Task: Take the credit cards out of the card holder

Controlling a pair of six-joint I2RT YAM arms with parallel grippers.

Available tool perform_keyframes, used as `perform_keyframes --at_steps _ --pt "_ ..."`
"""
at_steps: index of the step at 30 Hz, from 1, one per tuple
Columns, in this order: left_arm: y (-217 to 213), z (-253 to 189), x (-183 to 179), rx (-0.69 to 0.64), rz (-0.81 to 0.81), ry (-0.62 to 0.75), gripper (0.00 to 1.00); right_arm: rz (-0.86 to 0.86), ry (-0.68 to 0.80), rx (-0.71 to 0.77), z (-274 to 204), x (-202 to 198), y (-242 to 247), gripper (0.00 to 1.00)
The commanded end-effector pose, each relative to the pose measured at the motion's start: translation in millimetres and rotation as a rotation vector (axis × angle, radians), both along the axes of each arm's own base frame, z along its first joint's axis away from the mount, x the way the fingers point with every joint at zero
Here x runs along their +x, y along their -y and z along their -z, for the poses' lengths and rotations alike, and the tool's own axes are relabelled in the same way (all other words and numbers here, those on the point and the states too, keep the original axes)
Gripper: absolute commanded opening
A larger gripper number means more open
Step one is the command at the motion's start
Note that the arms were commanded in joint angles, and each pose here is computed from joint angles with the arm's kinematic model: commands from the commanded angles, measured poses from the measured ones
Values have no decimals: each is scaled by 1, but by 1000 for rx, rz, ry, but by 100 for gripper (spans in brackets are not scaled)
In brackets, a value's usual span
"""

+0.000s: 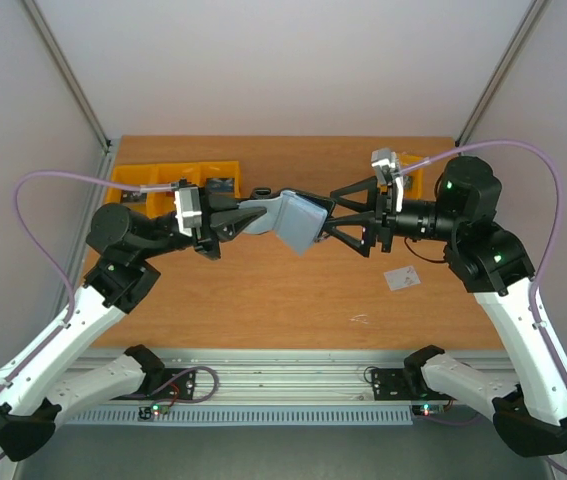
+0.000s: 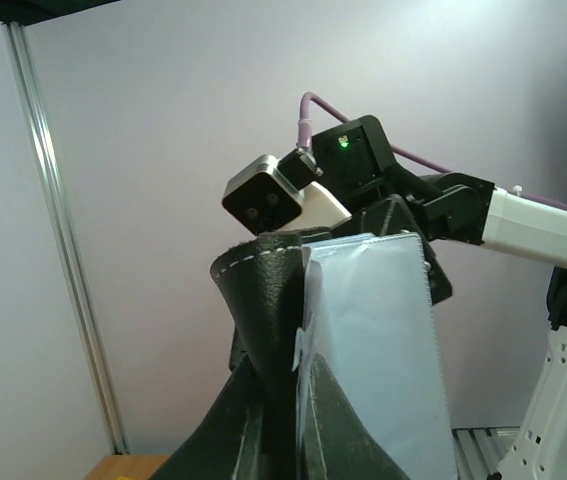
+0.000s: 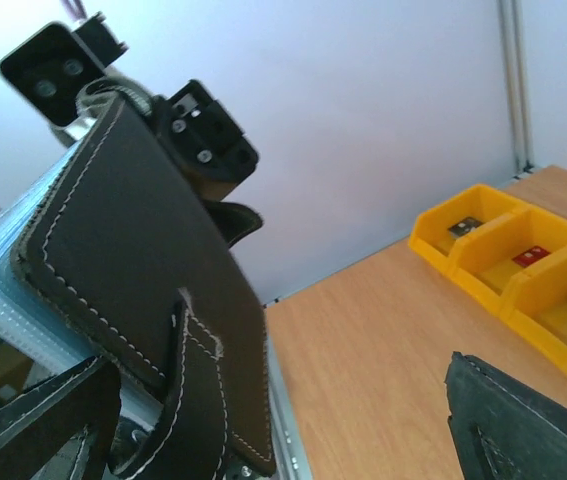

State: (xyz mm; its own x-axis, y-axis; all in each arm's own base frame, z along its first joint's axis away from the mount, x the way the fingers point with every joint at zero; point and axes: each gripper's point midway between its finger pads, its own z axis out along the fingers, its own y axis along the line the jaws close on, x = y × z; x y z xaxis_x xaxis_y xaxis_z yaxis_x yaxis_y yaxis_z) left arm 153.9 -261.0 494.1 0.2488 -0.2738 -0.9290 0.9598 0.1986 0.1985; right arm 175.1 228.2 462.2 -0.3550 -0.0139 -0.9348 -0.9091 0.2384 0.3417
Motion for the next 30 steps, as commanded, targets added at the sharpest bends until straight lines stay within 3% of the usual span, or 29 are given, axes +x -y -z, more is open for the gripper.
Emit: perform_keyframes --at_steps 1,13,20,30 --pt "-13 -33 -12 -98 -15 76 0 -38 70 17 -15 -13 -5 88" --pt "-15 -35 -4 -115 -63 61 0 -56 108 -86 -15 -32 3 89" --pt "-15 -34 -7 -110 -49 57 0 21 79 -57 -22 -8 -1 76" --pt "-16 -34 -7 -113 -52 56 0 45 59 -57 -19 7 -6 78"
